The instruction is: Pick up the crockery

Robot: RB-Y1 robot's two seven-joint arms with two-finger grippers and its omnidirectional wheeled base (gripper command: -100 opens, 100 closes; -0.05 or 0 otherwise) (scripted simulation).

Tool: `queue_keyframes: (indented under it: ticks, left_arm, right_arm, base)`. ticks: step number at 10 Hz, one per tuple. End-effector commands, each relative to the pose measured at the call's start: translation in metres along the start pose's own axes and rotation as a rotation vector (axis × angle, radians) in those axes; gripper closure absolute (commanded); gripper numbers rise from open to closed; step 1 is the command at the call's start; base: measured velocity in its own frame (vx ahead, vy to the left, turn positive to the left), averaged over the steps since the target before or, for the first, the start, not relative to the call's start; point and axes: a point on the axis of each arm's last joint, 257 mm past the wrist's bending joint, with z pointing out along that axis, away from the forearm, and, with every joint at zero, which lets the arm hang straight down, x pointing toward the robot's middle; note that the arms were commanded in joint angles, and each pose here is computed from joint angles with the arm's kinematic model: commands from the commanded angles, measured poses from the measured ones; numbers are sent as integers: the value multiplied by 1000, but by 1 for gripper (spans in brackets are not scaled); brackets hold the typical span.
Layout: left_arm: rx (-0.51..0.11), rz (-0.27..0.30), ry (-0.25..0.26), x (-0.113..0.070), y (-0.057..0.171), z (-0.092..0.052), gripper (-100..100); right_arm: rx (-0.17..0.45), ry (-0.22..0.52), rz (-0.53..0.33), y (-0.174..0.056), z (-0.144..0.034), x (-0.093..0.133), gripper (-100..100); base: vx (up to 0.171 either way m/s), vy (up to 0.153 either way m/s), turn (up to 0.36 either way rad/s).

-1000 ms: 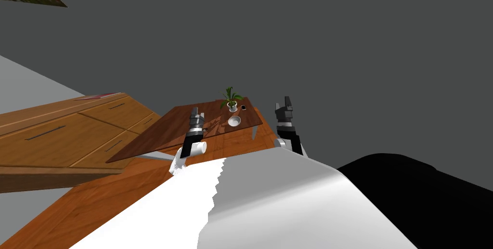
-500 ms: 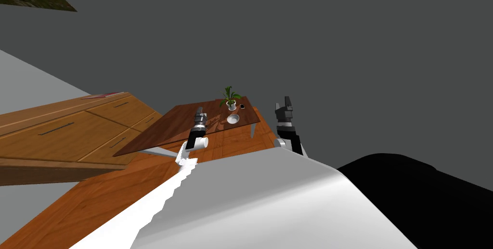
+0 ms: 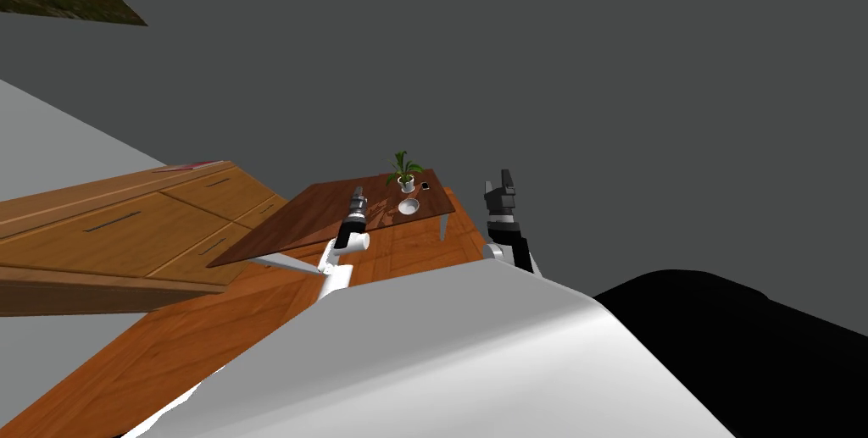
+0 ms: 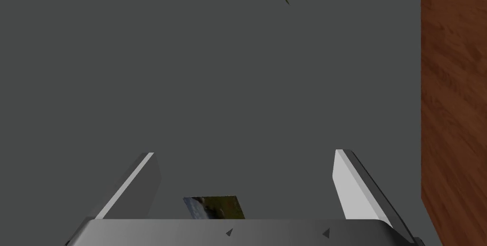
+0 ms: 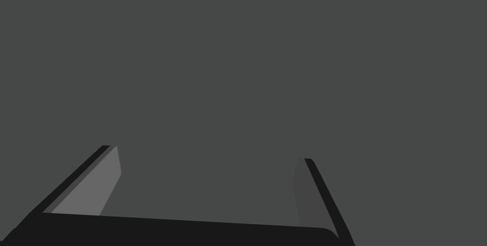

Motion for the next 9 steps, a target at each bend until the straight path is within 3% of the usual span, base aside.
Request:
queue_keyframes:
  ticks: [1, 2, 9]
  left_arm:
    - [-36, 4, 4, 3, 13, 7, -100]
    - [-66, 11, 8, 6, 17, 17, -100]
    - [-237, 21, 45, 32, 67, 49, -100]
  right_arm:
    - [0, 0, 0, 0, 0, 0, 0]
    - [0, 0, 0, 0, 0, 0, 0]
    - [0, 0, 0, 0, 0, 0, 0]
  base:
    - [-60, -41, 3]
    - [-70, -45, 8]
    - [-49, -31, 5]
